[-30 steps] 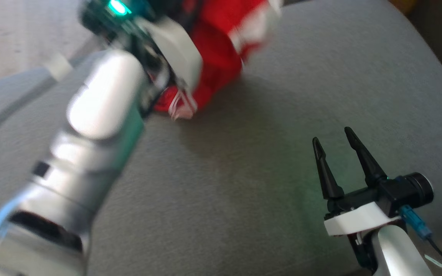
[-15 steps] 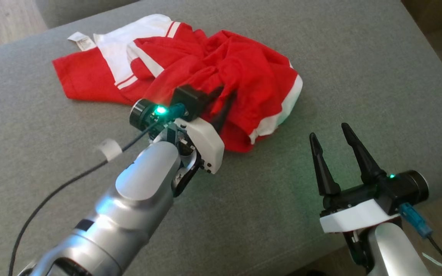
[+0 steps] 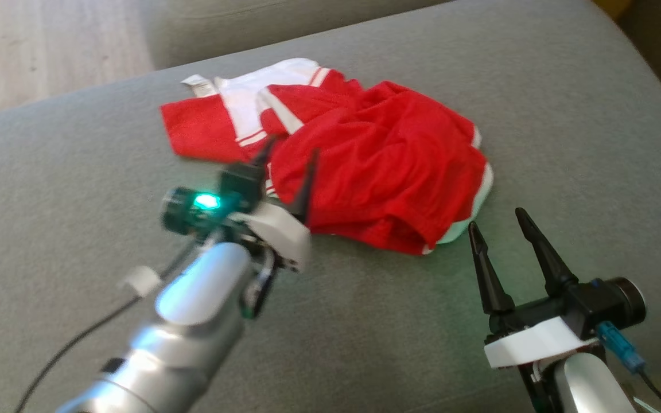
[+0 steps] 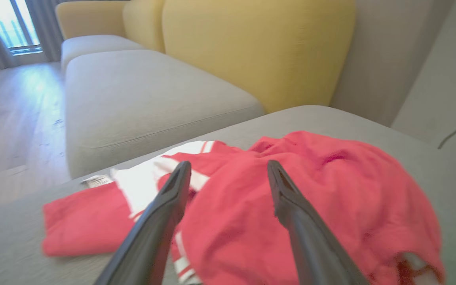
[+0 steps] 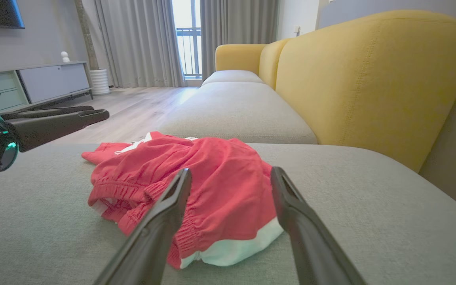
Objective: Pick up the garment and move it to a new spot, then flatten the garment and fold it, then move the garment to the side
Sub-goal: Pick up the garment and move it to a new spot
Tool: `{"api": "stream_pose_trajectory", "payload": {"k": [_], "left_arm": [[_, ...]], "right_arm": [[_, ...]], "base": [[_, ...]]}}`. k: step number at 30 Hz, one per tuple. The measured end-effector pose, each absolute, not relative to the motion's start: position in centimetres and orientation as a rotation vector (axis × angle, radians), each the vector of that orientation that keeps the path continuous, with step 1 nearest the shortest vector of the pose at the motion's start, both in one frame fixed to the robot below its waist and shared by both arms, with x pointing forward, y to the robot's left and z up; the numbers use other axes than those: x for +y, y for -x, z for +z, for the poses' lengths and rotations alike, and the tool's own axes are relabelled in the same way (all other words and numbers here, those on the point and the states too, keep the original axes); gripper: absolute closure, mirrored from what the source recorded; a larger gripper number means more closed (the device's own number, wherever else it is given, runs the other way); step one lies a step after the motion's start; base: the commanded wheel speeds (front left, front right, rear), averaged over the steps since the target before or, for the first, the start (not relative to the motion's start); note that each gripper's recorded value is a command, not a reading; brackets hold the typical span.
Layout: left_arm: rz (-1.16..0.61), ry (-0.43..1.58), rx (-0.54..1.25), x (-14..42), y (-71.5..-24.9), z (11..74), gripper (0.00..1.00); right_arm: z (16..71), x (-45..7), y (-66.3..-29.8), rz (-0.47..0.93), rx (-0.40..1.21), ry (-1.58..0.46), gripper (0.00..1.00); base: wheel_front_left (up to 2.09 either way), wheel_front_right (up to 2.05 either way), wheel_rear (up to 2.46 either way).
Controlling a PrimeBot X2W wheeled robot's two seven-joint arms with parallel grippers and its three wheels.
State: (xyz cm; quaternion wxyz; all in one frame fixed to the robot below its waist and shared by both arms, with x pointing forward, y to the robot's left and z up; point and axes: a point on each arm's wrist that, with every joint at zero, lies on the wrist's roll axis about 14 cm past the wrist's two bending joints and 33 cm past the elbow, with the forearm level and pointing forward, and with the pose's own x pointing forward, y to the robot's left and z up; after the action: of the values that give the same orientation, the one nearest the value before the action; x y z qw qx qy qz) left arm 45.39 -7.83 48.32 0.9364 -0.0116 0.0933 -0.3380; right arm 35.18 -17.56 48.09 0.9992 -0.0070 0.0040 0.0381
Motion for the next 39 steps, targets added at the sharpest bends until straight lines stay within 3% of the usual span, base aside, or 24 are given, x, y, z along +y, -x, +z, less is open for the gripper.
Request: {"api": "stream_pose_trajectory", "payload": {"k": [5,14,19,24,25,26,39], "left_arm": [[-0.552,0.027,0.285,-3.4,-48.3,45.8,0.0],[-0.494,0.027,0.412,-2.6,-55.8,42.3,0.0],[-0.506,0.008,0.611,-2.3,-55.2,36.4,0.0],[-0.549,-0.016,0.677,-3.5,-56.0,36.2,0.0],[-0.559,-0.012,0.682,-3.6,-55.9,36.2,0.67],[-0.569,-0.01,0.682,-3.7,-55.8,36.2,1.0],[-0.624,0.11,0.554,-4.6,-53.6,40.4,1.0]], "right_arm": [[47.4,-16.9,-36.2,0.106,0.028,0.026,0.0],[44.3,-17.6,-39.9,0.115,0.105,0.054,0.0],[42.7,-18.3,-40.5,0.099,0.147,0.061,0.0],[42.2,-18.9,-40.2,0.079,0.165,0.066,0.0],[42.2,-19.0,-40.2,0.077,0.165,0.066,0.0],[42.2,-19.0,-40.2,0.076,0.164,0.066,0.0],[44.8,-18.4,-39.9,0.082,0.093,0.052,0.0]], "base": [[0.0,0.0,0.0],[0.0,0.0,0.0],[0.0,0.0,0.0],[0.0,0.0,0.0],[0.0,0.0,0.0],[0.0,0.0,0.0],[0.0,0.0,0.0]]}}
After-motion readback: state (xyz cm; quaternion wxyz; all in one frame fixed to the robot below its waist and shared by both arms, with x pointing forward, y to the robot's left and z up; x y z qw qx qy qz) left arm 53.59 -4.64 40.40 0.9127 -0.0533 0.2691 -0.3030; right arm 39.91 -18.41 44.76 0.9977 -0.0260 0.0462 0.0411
